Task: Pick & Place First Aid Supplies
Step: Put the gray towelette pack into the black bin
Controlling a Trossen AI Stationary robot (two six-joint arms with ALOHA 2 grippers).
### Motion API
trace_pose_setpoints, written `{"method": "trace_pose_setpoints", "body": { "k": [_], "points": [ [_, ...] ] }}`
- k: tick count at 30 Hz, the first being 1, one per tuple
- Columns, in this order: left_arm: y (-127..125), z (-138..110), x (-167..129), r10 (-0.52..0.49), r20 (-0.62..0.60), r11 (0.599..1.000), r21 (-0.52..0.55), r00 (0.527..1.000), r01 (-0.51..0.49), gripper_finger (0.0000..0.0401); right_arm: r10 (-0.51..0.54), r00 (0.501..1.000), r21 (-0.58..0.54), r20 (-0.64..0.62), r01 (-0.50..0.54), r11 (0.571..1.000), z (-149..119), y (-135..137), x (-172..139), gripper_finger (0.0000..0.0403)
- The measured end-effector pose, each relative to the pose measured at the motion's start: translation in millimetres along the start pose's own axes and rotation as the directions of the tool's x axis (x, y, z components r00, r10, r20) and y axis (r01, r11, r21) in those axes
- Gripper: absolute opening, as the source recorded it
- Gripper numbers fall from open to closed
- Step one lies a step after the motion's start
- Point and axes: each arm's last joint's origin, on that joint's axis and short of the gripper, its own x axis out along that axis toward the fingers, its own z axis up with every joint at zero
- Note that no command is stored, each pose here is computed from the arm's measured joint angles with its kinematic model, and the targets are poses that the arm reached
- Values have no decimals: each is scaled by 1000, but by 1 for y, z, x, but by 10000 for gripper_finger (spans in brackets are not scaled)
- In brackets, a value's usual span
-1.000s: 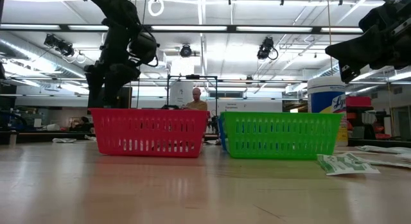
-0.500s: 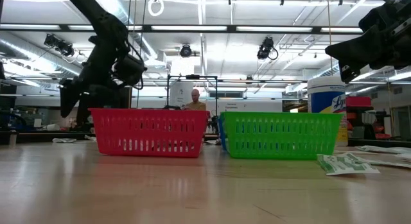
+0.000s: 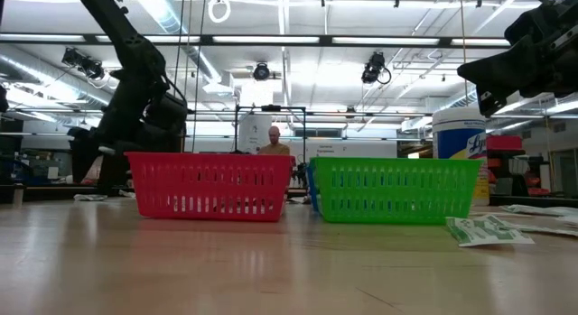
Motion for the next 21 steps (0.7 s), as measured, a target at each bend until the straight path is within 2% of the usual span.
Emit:
{"method": "trace_pose_setpoints", "body": {
  "k": [7, 11, 21],
  "points": [
    [4, 2, 3, -13, 13, 1000, -12, 1000, 13, 383, 0, 1000, 0, 0, 0, 1000, 0, 0, 0, 18],
    [2, 4, 3, -83, 14, 996, -5, 996, 83, 383, 0, 1000, 0, 0, 0, 1000, 0, 0, 0, 18],
    [-8, 3, 1, -83, 36, 996, 24, 996, 82, 383, 0, 1000, 0, 0, 0, 1000, 0, 0, 0, 18]
  ]
}}
